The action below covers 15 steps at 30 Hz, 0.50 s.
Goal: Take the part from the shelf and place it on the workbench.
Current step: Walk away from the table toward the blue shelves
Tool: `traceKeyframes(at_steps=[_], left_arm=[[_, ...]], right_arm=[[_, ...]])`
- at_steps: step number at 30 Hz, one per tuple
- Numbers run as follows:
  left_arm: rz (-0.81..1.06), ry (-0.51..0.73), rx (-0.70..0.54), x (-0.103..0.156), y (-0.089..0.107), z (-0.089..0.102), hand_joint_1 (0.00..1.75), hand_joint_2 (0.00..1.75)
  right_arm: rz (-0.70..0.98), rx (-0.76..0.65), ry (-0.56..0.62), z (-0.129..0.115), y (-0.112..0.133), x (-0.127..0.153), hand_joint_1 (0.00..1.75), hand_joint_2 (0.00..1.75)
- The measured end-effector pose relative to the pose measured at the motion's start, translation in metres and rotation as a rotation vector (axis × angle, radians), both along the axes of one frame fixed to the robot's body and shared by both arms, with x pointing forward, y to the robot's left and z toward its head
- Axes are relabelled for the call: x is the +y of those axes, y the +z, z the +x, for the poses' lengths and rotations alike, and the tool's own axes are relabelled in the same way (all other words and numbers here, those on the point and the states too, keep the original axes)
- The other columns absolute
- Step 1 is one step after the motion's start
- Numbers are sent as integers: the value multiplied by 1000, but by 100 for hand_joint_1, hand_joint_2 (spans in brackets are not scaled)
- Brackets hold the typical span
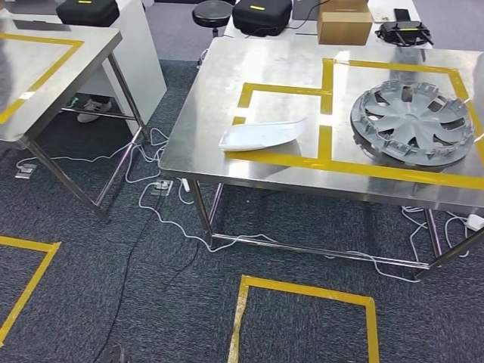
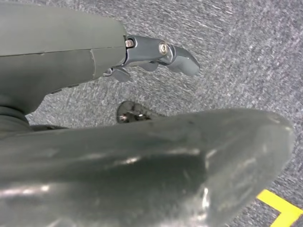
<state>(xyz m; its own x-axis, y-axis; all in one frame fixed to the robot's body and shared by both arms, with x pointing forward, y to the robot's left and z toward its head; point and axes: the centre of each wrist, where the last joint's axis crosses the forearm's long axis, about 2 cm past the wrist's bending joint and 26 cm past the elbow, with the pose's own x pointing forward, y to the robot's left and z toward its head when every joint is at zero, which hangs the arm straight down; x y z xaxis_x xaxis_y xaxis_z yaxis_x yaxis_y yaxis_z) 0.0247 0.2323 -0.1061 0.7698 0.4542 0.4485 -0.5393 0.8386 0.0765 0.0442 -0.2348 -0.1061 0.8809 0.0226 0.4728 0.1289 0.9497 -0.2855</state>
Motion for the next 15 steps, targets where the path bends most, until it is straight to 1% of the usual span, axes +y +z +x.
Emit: traceKeyframes(at_steps=[6,15], left_arm=[[5,-18,1,1,0,0,0,0],[9,-24,3,0,0,-1,0,0]], right_arm=[[-19,29,-37,1,0,-1,0,0],[-29,31,-39,0,0,-2,0,0]])
